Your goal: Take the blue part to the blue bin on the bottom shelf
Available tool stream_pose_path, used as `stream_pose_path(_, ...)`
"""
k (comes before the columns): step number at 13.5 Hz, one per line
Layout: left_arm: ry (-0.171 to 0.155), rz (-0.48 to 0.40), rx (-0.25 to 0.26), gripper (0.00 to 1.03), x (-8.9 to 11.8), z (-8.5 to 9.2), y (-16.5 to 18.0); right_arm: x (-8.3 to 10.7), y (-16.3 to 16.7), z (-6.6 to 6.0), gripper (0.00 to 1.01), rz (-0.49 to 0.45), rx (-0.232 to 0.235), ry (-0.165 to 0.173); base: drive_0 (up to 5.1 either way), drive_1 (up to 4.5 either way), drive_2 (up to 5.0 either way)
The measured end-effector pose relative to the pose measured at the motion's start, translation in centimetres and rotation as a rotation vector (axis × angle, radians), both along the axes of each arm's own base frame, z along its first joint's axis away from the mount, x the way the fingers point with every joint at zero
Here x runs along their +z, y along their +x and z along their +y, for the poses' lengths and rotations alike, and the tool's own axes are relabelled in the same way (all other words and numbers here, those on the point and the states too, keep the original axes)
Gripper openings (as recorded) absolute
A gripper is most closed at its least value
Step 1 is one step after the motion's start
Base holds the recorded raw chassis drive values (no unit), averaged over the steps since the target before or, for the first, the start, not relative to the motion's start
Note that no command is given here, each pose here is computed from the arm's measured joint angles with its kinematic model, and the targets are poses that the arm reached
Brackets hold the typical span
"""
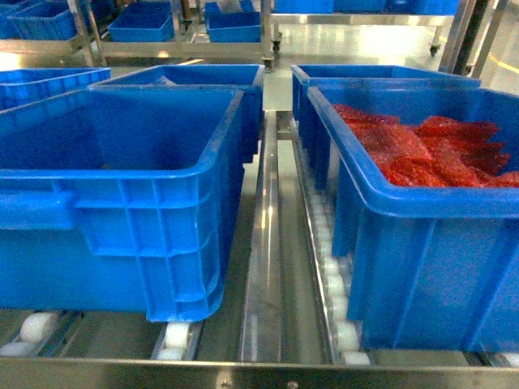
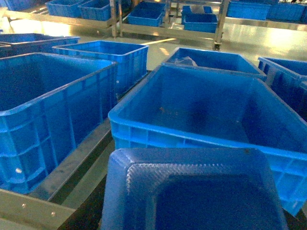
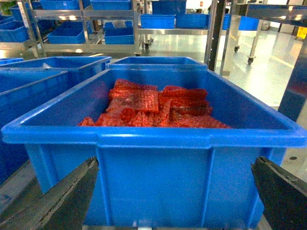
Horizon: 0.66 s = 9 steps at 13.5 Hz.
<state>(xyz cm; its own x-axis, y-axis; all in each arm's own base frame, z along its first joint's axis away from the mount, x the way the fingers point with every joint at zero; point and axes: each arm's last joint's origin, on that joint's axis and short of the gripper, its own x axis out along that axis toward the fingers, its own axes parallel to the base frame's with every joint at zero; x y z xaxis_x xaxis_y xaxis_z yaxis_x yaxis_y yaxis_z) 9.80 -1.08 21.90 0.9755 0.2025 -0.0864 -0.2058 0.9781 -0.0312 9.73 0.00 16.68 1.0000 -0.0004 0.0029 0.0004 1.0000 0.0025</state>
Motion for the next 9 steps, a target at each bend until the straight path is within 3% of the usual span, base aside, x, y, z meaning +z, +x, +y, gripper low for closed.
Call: stream_pose_path(9, 0.001, 0.005, 0.0, 0.43, -0.04, -0.01, 0.04, -0.04, 0.0, 0.0, 0.98, 0.005, 0.0, 0.0, 0.0, 4.13, -4.2)
